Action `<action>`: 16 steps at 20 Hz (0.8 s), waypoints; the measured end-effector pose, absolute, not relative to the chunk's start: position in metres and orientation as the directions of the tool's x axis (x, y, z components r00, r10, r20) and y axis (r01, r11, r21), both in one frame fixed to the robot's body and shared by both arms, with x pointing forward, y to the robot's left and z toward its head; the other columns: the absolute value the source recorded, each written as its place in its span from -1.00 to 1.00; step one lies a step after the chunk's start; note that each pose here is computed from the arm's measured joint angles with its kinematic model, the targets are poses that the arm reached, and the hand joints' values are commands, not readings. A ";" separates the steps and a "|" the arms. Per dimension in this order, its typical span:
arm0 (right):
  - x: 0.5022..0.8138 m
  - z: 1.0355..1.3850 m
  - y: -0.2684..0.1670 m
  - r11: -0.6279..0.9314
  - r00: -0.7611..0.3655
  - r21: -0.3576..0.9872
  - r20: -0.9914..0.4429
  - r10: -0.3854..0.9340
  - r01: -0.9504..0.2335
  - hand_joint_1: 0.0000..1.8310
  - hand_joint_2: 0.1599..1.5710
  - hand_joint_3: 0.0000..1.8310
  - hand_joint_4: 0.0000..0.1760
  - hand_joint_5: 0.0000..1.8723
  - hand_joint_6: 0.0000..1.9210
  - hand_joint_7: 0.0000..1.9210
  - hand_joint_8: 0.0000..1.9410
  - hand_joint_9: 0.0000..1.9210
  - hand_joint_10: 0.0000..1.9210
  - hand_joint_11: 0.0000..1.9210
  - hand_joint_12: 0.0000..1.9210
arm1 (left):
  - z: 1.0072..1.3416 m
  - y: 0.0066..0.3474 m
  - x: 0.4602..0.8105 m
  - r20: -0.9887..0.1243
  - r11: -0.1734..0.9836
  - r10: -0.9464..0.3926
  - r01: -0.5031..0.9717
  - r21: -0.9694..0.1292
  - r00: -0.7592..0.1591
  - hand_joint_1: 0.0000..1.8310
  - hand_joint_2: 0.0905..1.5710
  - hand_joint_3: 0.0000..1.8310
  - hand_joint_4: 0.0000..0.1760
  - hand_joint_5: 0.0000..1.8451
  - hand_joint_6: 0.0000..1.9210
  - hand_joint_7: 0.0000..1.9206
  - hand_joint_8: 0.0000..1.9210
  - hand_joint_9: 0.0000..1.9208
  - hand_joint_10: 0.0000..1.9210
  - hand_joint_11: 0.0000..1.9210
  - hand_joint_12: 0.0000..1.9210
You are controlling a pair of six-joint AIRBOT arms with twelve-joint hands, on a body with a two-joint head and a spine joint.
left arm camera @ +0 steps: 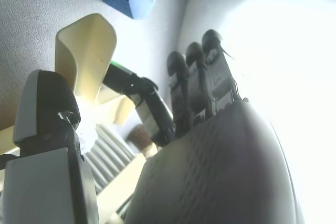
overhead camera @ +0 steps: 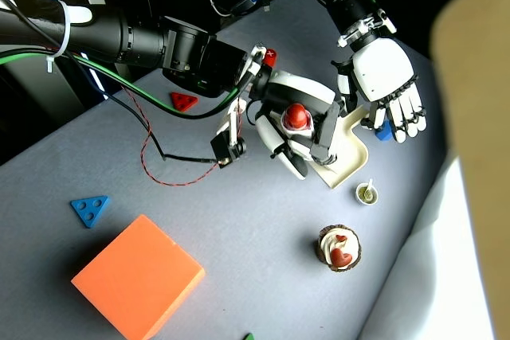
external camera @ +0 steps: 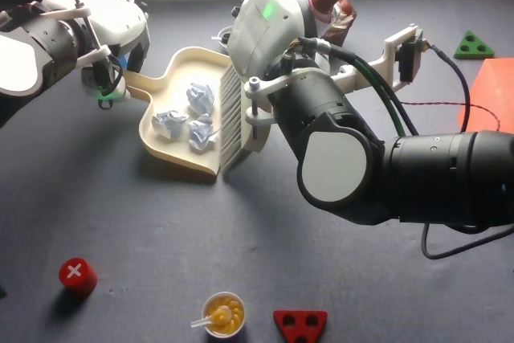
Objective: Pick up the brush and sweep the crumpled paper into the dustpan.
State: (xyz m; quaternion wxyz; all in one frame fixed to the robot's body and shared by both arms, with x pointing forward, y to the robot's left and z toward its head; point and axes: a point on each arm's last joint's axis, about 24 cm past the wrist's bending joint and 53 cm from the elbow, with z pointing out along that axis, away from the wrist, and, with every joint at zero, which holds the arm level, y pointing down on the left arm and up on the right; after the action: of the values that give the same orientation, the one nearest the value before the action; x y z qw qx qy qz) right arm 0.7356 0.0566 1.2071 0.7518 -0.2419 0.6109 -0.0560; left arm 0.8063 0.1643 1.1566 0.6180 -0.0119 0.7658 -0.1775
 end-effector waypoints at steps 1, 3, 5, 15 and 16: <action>0.736 1.208 0.058 0.883 0.250 -0.418 -0.897 -0.364 -0.215 0.69 0.49 -1.00 1.00 0.07 1.00 0.32 1.00 0.46 1.00 0.60 1.00 | 1.157 0.165 0.806 -0.942 0.937 -0.238 0.201 -0.286 -0.235 0.24 0.36 -1.00 -1.00 0.10 -0.04 -0.69 -1.00 -0.82 -1.00 -0.85 -0.99; 0.736 1.208 0.060 0.884 0.250 -0.413 -0.899 -0.358 -0.218 0.69 0.50 -1.00 1.00 0.07 1.00 0.31 1.00 0.45 1.00 0.61 1.00 | 1.157 0.165 0.807 -0.942 0.937 -0.238 0.200 -0.286 -0.235 0.23 0.36 -1.00 -1.00 0.11 -0.06 -0.70 -1.00 -0.80 -0.99 -0.82 -0.97; 0.736 1.207 0.061 0.884 0.250 -0.412 -0.900 -0.356 -0.221 0.68 0.50 -1.00 1.00 0.06 1.00 0.32 1.00 0.46 1.00 0.61 1.00 | 1.157 0.166 0.807 -0.943 0.938 -0.238 0.197 -0.286 -0.233 0.21 0.36 -1.00 -1.00 0.11 -0.05 -0.68 -1.00 -0.78 -1.00 -0.82 -0.97; 0.740 1.220 0.069 0.896 0.283 -0.383 -0.906 -0.316 -0.225 0.68 0.51 -1.00 1.00 0.04 1.00 0.30 1.00 0.44 1.00 0.59 1.00 | 1.157 0.167 0.807 -0.942 0.937 -0.240 0.196 -0.287 -0.233 0.23 0.35 -1.00 -1.00 0.13 -0.09 -0.69 -1.00 -0.76 -1.00 -0.80 -0.97; 0.741 1.221 0.067 0.899 0.281 -0.377 -0.908 -0.311 -0.221 0.66 0.51 -1.00 1.00 0.03 1.00 0.30 1.00 0.43 1.00 0.59 1.00 | 1.157 0.167 0.807 -0.942 0.937 -0.240 0.196 -0.288 -0.234 0.22 0.35 -1.00 -1.00 0.12 -0.08 -0.71 -1.00 -0.78 -1.00 -0.83 -0.98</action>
State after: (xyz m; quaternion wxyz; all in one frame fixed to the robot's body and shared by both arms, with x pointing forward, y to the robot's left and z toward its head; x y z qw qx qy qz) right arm 0.7409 0.0670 1.2208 0.7688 -0.2223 0.5989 -0.0292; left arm 0.8073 0.1666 1.1571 0.6189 -0.0144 0.7653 -0.1763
